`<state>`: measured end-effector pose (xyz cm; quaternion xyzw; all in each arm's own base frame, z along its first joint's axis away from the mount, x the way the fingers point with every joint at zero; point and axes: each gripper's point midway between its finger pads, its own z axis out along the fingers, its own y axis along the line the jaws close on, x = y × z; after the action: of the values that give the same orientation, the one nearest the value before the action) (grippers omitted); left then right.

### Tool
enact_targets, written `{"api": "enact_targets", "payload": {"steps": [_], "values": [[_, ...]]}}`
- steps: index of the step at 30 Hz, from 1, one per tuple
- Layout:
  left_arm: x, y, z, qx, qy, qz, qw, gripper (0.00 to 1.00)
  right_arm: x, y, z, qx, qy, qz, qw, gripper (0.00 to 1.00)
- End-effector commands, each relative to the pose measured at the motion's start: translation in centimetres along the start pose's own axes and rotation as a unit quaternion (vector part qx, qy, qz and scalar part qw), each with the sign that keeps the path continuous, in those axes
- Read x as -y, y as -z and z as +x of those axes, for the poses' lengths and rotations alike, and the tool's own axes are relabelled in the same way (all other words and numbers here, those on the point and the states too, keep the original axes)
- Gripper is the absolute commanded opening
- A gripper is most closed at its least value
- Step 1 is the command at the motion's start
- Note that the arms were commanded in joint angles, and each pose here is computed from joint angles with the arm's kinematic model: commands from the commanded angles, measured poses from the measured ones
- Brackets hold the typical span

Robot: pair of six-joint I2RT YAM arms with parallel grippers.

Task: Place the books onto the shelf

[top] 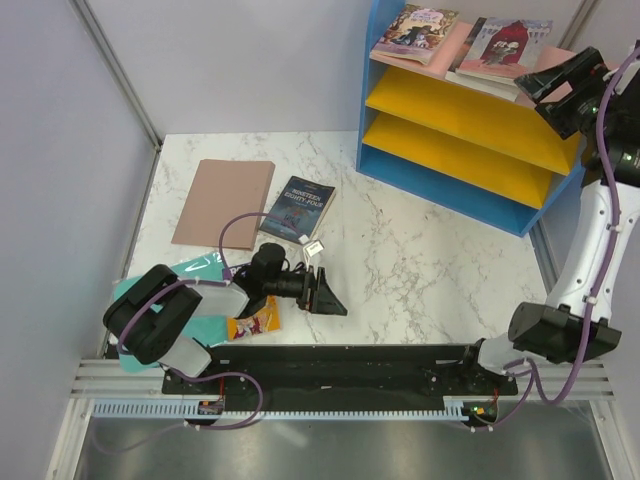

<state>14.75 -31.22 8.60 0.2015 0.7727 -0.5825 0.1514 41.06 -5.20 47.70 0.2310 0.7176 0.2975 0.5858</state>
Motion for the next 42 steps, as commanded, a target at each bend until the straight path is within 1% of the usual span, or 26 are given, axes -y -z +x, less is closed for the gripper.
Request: {"api": "enact_targets", "payload": {"steps": [1, 2, 3, 4, 5, 6, 7, 8, 10, 11, 12, 13, 14, 15, 16, 17, 18, 19, 21, 24, 28, 30, 31, 33, 37, 42], "values": [[1.7, 0.6, -3.3, 0.037, -0.05, -0.028, 0.998, 0.98, -3.1, 4.0, 2.9, -0.006, 0.033, -0.049, 0.998, 0.93], [1.5, 0.9, -4.0, 0.042, -0.049, -0.054, 0.996, 0.99, -4.4, 5.9, 3.9, -0.002, 0.048, -0.063, 0.997, 0.93], [2.1, 1.3, -7.3, 0.083, -0.082, -0.088, 0.989, 1.0, -3.0, 5.3, 7.1, -0.037, 0.047, -0.066, 0.996, 0.96], [0.9, 2.1, -6.8, 0.063, -0.052, -0.138, 0.987, 1.0, -3.1, 5.6, 8.2, -0.035, 0.061, -0.076, 0.995, 0.98], [0.3, 3.0, -8.1, 0.077, -0.05, -0.172, 0.981, 1.0, -2.6, 5.9, 9.4, -0.037, 0.063, -0.071, 0.995, 0.98], [1.2, 3.8, -11.0, 0.103, -0.067, -0.192, 0.974, 1.0, -1.8, 6.4, 12.6, -0.054, 0.063, -0.071, 0.994, 0.98], [0.3, 5.0, -11.9, 0.114, -0.054, -0.228, 0.965, 1.0, -1.3, 6.3, 14.1, -0.064, 0.067, -0.072, 0.993, 0.98], [-1.0, 6.8, -12.8, 0.125, -0.026, -0.256, 0.958, 1.0, 0.5, 6.2, 17.1, -0.096, 0.055, -0.06, 0.992, 0.98], [-1.5, 9.0, -14.9, 0.155, 0.004, -0.267, 0.951, 1.0, 0.8, 5.9, 21.7, -0.148, 0.052, -0.068, 0.985, 0.98], [-2.7, 11.1, -15.6, 0.173, 0.031, -0.291, 0.94, 1.0, 2.3, 5.9, 24.7, -0.179, 0.043, -0.055, 0.981, 0.98], [-3.4, 12.0, -15.7, 0.176, 0.045, -0.307, 0.934, 1.0, 1.5, 6.2, 27.6, -0.212, 0.05, -0.073, 0.973, 0.98], [-4.6, 13.4, -16.0, 0.188, 0.055, -0.343, 0.919, 1.0, 2.0, 5.9, 28.8, -0.212, 0.057, -0.06, 0.974, 0.98], [-5.8, 14.7, -15.6, 0.183, 0.078, -0.372, 0.907, 1.0, 3.1, 6.0, 31.3, -0.237, 0.051, -0.049, 0.969, 0.98], [-6.8, 15.6, -15.5, 0.182, 0.085, -0.397, 0.895, 1.0, 2.7, 6.3, 33.6, -0.261, 0.052, -0.058, 0.962, 0.98], [-7.5, 16.2, -15.2, 0.179, 0.098, -0.409, 0.889, 1.0, 2.5, 5.8, 34.5, -0.26, 0.051, -0.065, 0.962, 0.98], [-8.8, 16.8, -15.1, 0.177, 0.117, -0.422, 0.881, 1.0, 3.5, 5.6, 36.9, -0.287, 0.035, -0.049, 0.956, 0.98], [-9.4, 17.0, -14.6, 0.169, 0.13, -0.429, 0.878, 1.0, 2.8, 5.8, 38.9, -0.307, 0.039, -0.061, 0.949, 0.98], [-9.8, 17.1, -14.5, 0.166, 0.136, -0.433, 0.876, 1.0, 2.3, 5.0, 39.6, -0.299, 0.04, -0.069, 0.951, 0.98], [-10.9, 17.0, -14.5, 0.155, 0.142, -0.439, 0.873, 1.0, 2.6, 4.5, 43.3, -0.335, 0.03, -0.061, 0.94, 0.97], [-11.7, 16.7, -15.5, 0.152, 0.133, -0.443, 0.874, 1.0, 2.1, 2.4, 46.1, -0.345, 0.019, -0.07, 0.936, 0.93], [-12.2, 16.9, -18.2, 0.168, 0.107, -0.45, 0.871, 1.0, 0.1, -0.8, 46.7, -0.301, 0.005, -0.116, 0.947, 0.88], [-12.2, 17.2, -20.0, 0.176, 0.095, -0.454, 0.868, 1.0, 0.3, -2.6, 47.6, -0.301, -0.007, -0.109, 0.947, 0.88], [-13.0, 16.9, -20.1, 0.169, 0.1, -0.459, 0.867, 1.0, 1.4, -3.4, 49.4, -0.321, -0.012, -0.092, 0.943, 0.88], [-12.9, 16.8, -21.7, 0.171, 0.085, -0.455, 0.87, 1.0, -0.2, -5.0, 50.1, -0.324, -0.019, -0.112, 0.939, 0.84], [-15.2, 15.9, -22.7, 0.15, 0.095, -0.462, 0.869, 1.0, -0.3, -8.2, 54.3, -0.347, -0.048, -0.096, 0.932, 0.82], [-17.8, 16.2, -22.3, 0.13, 0.111, -0.496, 0.851, 1.0, -0.9, -9.8, 57.7, -0.35, -0.072, -0.092, 0.93, 0.81]]}}
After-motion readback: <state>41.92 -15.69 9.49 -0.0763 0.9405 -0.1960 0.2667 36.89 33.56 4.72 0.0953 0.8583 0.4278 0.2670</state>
